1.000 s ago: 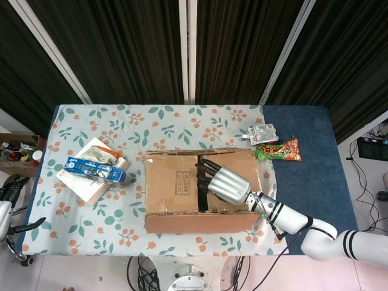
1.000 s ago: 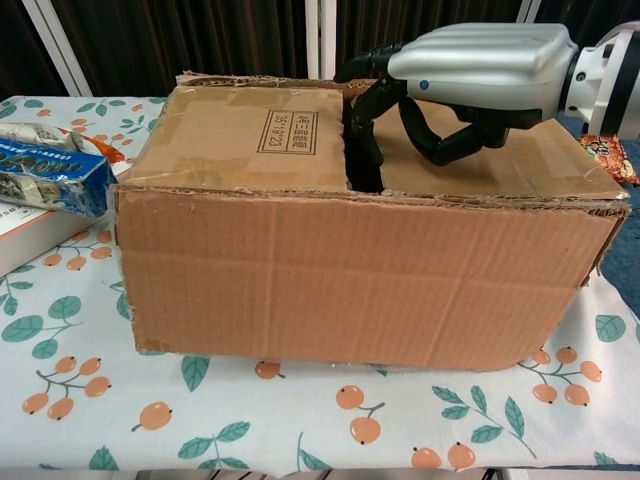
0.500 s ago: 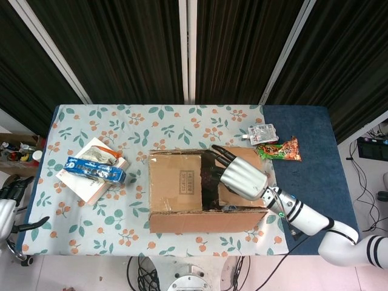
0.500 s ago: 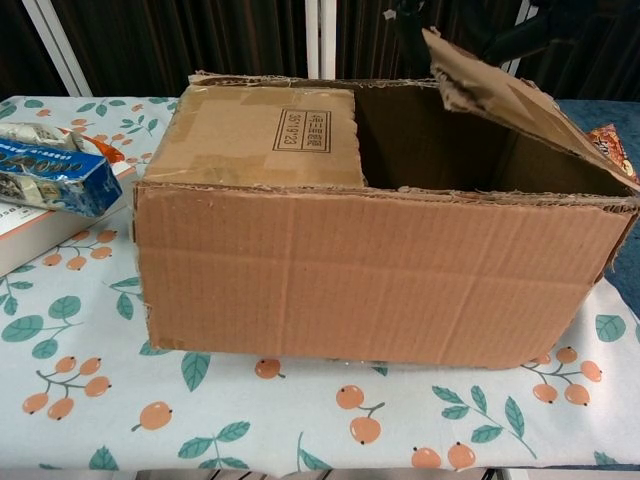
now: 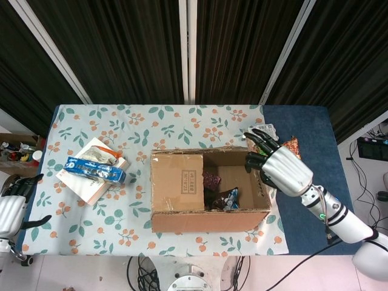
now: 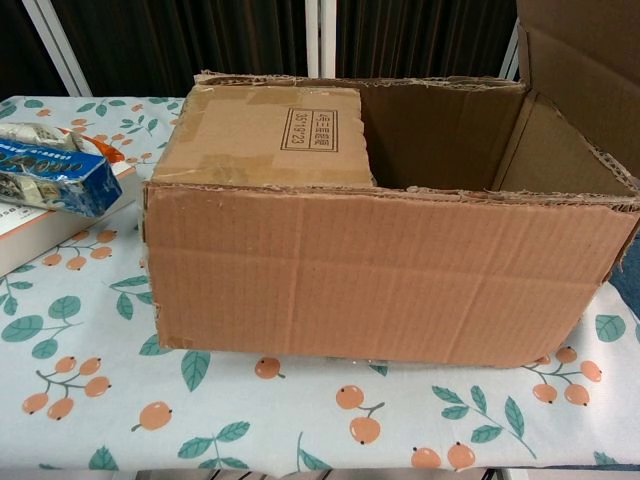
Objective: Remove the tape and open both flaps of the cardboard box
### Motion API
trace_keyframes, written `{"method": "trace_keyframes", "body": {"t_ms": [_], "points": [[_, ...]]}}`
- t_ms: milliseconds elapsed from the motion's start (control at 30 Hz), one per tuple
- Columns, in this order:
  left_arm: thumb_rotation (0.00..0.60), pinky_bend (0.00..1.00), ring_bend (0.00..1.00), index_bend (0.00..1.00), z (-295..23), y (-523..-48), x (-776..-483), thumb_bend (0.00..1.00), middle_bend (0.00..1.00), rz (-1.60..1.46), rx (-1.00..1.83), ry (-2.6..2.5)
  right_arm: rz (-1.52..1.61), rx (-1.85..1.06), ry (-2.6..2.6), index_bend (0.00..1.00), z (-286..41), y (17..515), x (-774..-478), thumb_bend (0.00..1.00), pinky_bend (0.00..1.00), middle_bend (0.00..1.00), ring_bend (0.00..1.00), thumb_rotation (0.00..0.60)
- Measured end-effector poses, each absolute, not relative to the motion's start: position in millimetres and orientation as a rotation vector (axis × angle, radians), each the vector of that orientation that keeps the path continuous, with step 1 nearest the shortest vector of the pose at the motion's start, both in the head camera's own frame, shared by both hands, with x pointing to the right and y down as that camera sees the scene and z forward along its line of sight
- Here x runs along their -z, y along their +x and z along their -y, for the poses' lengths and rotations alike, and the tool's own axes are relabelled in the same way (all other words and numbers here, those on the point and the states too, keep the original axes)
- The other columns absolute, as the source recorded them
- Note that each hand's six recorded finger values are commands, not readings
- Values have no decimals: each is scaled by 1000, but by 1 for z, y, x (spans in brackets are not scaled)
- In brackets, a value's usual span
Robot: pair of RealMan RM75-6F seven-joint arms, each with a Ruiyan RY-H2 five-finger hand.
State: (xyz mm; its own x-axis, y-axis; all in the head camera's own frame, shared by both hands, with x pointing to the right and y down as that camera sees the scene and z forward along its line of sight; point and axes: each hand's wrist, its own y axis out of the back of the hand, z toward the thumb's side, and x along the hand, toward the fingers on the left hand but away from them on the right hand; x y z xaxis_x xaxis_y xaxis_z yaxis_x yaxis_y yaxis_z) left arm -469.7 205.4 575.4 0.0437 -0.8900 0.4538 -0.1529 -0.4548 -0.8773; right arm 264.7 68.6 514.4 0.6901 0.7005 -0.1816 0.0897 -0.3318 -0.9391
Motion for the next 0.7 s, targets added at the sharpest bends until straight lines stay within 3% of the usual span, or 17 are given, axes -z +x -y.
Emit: {"method": "trace_keyframes", "body": {"t_ms": [267,533,600,700], "points": [[591,210,130,99,-199,-457,-576,94,155,-1045,1444,-1702,763,-727,-1796,528,-68,322,-493,1000,0,436,0,600],[589,210,130,99,-197,-450,-582,94,155,-1040,1464,-1707,889,-861,-1762,511,-68,395,-492,1000,0,428,0,600],[589,210,130,99,-197,-448,-581,94,156,-1040,1461,-1707,909,-883,-1763,476,-70,405,-494,999,0,418,0,600],[592,210,130,99,-197,-446,-581,95,156,-1042,1455,-1705,914,-882,-1760,343,-71,404,-496,991,0,349,0,600]]}}
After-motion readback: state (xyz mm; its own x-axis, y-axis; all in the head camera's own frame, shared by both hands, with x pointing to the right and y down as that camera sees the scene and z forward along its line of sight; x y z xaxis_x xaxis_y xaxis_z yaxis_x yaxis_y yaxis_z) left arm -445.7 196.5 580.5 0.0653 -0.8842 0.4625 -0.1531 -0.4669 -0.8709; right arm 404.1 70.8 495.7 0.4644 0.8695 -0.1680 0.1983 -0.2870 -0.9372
